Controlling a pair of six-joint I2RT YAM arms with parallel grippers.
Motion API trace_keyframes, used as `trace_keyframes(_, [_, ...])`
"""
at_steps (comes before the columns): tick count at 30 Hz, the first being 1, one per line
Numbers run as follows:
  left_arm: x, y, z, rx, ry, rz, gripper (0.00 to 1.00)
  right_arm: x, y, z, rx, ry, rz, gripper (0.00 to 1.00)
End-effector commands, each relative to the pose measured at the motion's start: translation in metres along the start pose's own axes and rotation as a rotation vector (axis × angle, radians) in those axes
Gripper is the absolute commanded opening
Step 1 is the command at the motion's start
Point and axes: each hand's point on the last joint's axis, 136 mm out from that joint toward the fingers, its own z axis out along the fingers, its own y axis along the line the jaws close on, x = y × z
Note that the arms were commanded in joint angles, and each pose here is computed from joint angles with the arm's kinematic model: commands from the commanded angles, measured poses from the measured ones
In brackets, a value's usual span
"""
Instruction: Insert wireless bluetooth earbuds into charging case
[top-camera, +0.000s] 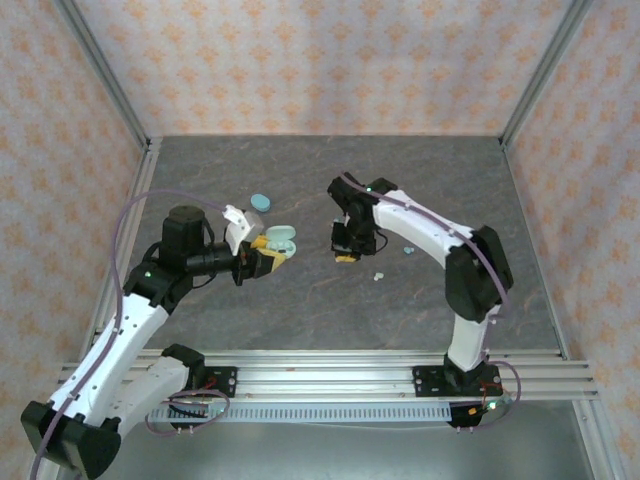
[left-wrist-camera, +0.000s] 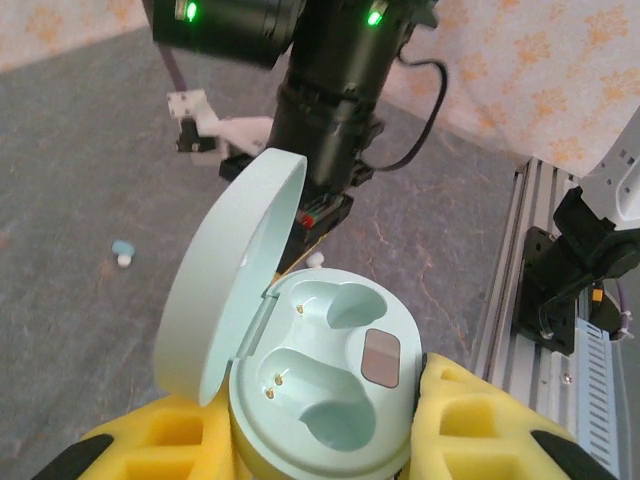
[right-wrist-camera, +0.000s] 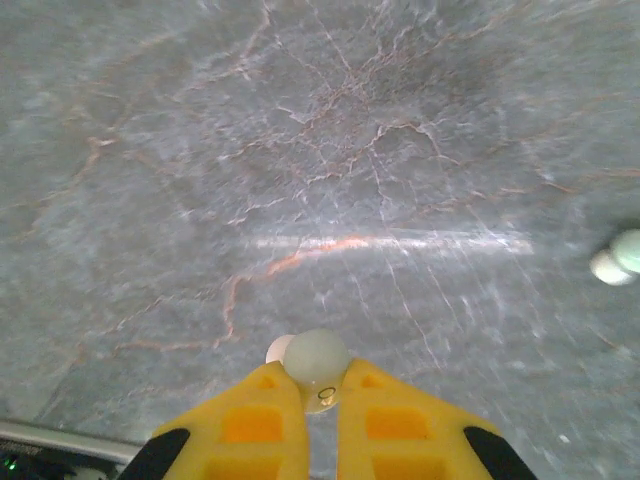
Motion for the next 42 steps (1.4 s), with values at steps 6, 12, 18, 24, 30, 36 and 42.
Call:
trace_keyframes(6, [-0.04,0.002,0.032,0.005,-0.113,0.17,0.22,0.025,-0.003,-0.107,-0.048,-0.193,-0.061,0.1])
trace_keyframes(12, [-0.052,0.007,0.049,0.001,-0.112,0.202,0.22,0.043,-0.009,-0.149,-0.104,-0.283,-0.064,0.09])
trace_keyframes(18, [-0.059,0.009,0.06,0.011,-0.106,0.221,0.22,0.055,-0.006,-0.169,-0.217,-0.346,-0.051,0.08])
trace_keyframes(24, [-0.065,0.004,0.068,0.036,-0.128,0.24,0.21,0.061,0.022,-0.184,-0.336,-0.38,-0.094,0.08])
trace_keyframes(30, [-0.069,-0.002,0.072,0.038,-0.13,0.265,0.21,0.059,0.041,-0.195,-0.397,-0.411,-0.119,0.07])
trace_keyframes(36, [-0.069,-0.008,0.078,0.045,-0.118,0.281,0.21,0.058,0.058,-0.191,-0.43,-0.403,-0.146,0.07])
trace_keyframes(42, [-0.069,-0.011,0.083,0.05,-0.115,0.286,0.21,0.056,0.065,-0.188,-0.428,-0.395,-0.167,0.07])
